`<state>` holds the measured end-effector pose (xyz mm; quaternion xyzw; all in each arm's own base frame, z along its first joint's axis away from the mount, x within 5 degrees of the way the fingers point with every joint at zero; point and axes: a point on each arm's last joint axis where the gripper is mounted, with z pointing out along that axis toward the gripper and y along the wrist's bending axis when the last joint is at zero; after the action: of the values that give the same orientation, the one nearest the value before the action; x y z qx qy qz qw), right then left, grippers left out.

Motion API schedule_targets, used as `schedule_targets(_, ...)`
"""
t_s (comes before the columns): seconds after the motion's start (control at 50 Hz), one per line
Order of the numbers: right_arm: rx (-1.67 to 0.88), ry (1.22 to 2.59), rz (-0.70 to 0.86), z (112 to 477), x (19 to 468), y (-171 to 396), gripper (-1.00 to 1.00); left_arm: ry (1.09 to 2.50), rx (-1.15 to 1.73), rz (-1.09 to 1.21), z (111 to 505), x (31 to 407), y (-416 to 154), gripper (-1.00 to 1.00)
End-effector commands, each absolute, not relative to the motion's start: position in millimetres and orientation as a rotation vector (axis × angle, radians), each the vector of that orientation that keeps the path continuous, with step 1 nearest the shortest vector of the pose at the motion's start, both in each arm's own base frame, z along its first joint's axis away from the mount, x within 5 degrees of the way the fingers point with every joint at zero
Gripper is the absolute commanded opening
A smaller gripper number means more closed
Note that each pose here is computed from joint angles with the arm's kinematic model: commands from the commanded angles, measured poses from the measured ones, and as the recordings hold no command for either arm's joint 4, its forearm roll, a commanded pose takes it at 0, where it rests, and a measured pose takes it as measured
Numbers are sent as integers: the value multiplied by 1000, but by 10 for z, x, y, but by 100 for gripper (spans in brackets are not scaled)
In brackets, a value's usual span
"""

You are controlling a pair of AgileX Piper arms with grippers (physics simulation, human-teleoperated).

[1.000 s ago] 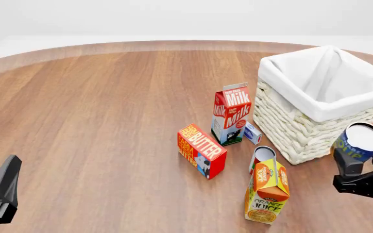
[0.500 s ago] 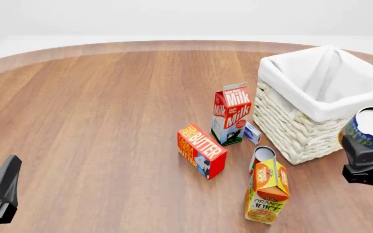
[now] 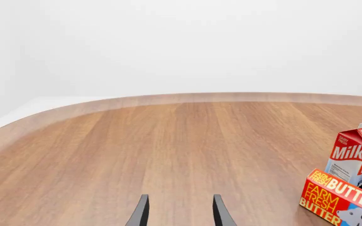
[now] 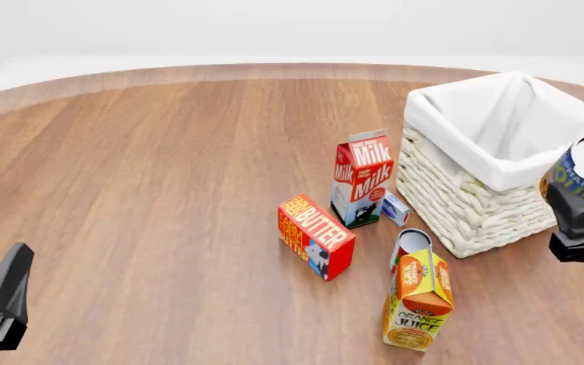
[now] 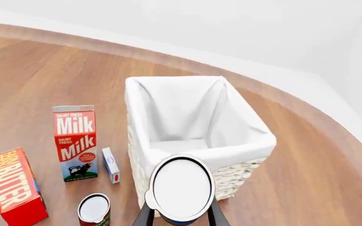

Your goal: Pick up the alphabet soup, and put it in the basket.

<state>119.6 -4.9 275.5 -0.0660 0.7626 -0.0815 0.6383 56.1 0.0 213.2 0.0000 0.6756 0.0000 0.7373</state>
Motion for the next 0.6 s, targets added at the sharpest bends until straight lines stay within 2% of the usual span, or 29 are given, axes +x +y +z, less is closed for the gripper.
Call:
schedule_targets(0.02,-149,1700,-178,2971,1205,-39,-100,1484,0,0,2132,561,0,100)
schedule_targets(0.1,-149,1700,-178,2971,1205,-39,-100,1484,0,0,2132,561,0,100)
schedule_targets(0.14,-147,1687,-177,3117,1218,-39,-100,1484,0,0,2132,561,0,100)
schedule_targets(0.28,-152,1680,-175,3217,1213,-32,-100,1484,0,0,2132,561,0,100)
schedule_targets(0.32,-164,1667,-184,3342,1228,-29,-100,1484,0,0,2132,561,0,100)
schedule_targets(0.6,-178,1662,-172,3471,1296,-9,-100,1484,0,0,2132,561,0,100)
